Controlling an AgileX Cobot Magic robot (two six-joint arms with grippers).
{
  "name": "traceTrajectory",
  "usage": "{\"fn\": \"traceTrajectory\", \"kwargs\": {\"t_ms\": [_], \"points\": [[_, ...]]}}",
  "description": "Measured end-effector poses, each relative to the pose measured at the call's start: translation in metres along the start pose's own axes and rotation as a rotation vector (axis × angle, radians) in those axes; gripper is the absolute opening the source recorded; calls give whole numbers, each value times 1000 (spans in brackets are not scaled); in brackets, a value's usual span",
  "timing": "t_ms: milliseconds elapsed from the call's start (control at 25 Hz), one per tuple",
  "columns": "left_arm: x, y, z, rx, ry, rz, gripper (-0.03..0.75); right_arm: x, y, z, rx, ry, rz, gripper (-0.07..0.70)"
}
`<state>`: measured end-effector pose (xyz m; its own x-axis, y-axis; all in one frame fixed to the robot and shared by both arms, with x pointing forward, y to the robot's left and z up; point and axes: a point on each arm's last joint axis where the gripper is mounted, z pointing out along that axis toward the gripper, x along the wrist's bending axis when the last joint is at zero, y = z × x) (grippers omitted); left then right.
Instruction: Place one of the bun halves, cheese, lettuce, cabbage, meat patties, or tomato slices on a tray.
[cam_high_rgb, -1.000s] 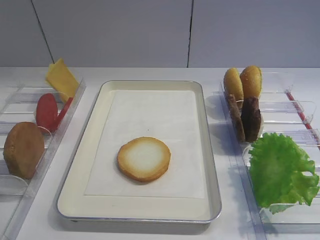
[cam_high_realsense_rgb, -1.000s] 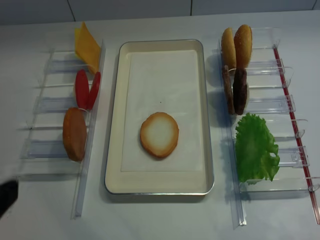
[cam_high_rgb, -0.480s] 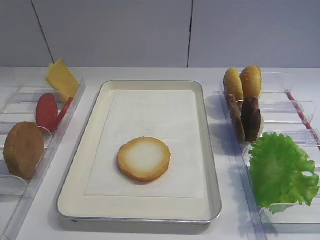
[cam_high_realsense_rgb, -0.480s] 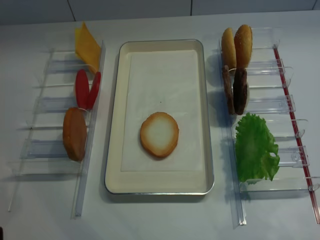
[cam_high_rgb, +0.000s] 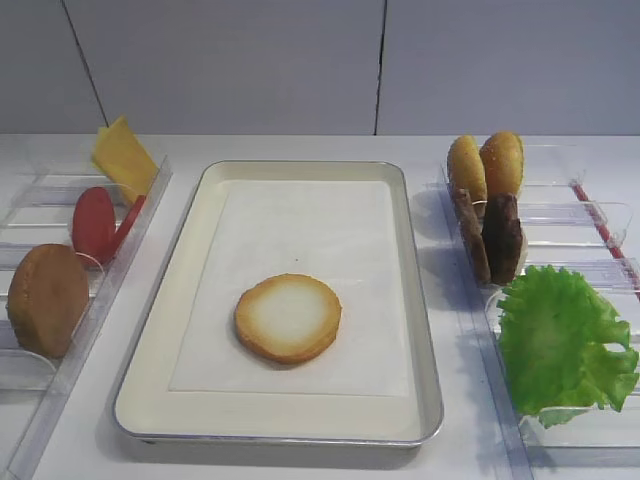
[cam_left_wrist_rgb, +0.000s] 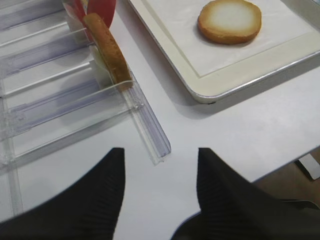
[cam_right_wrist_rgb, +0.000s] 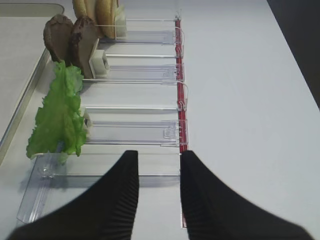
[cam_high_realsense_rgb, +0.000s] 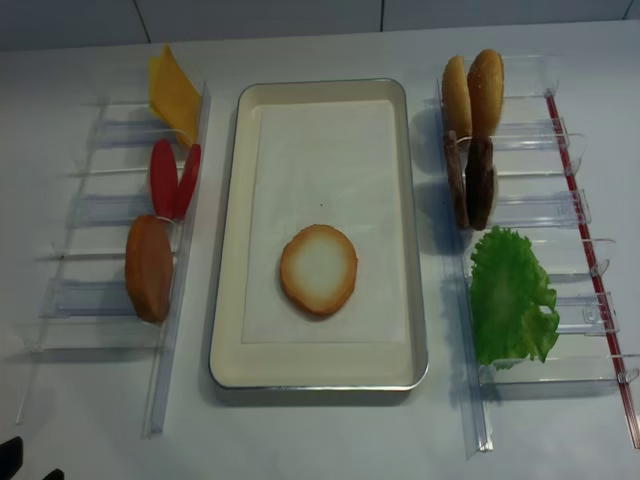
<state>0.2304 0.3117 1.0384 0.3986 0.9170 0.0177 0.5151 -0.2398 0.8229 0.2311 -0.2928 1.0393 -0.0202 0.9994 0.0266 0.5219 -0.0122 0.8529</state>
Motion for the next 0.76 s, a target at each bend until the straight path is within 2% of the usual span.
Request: {"fn": "traceTrajectory", "kwargs": {"t_ms": [440,520,760], "points": [[0,0,1,-4,10,-11,316,0,0,0,0,0,4,249],[-1,0,1,-4,44,-34,316,0,0,0,0,0,4,249],[-3,-1,0,-2,220,-155,309,0,0,0,0,0,4,249]]}}
